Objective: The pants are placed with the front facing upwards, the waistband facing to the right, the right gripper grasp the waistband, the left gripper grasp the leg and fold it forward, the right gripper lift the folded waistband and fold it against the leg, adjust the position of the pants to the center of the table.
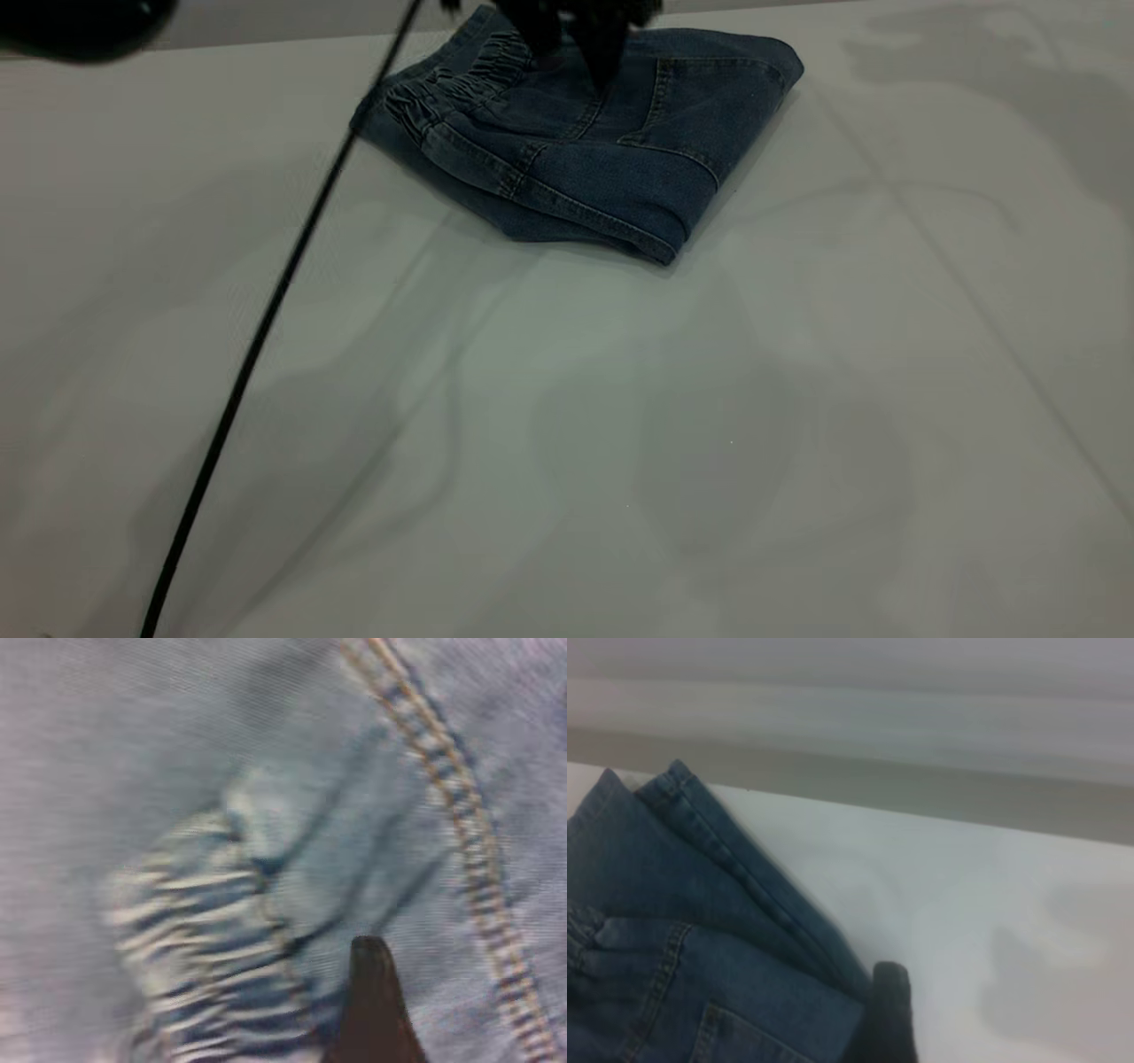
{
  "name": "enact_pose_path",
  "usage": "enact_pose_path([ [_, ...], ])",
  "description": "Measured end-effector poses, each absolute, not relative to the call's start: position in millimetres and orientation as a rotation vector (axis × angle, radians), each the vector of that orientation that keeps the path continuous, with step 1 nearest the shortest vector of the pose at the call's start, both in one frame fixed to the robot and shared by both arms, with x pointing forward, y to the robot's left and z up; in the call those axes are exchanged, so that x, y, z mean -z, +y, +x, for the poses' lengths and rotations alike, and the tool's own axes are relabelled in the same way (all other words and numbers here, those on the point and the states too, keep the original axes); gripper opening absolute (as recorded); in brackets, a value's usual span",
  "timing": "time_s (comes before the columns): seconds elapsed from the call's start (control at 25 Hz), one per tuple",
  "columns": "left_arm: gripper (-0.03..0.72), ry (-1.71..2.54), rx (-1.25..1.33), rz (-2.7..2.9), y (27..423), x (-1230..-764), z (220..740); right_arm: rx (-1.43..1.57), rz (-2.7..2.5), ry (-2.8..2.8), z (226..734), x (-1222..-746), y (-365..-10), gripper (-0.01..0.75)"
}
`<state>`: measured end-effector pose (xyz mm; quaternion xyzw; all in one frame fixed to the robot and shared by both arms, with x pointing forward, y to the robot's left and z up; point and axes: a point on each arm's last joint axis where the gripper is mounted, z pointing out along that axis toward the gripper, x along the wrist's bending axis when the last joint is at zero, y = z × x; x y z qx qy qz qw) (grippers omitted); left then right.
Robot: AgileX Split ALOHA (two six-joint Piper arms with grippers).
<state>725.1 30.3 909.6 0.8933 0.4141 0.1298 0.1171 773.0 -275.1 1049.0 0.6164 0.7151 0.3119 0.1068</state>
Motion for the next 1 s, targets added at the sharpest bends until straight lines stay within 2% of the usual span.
enact_pose_path([
  [0.32, 0.469, 1.241, -0.615, 2.520, 46.0, -913.1, 745.7, -0.957, 1.823, 2.111, 772.7, -1050.0, -272.7, 0.587],
  [0.72, 0.469, 1.351, -0.541, 2.459, 53.4, -867.0, 754.5, -0.987, 1.829, 2.114, 772.6, -1050.8, -270.8, 0.587],
  [1.0, 0.469, 1.420, -0.466, 2.554, 58.7, -861.6, 746.0, -0.987, 1.829, 2.114, 772.6, -1050.8, -270.8, 0.587],
])
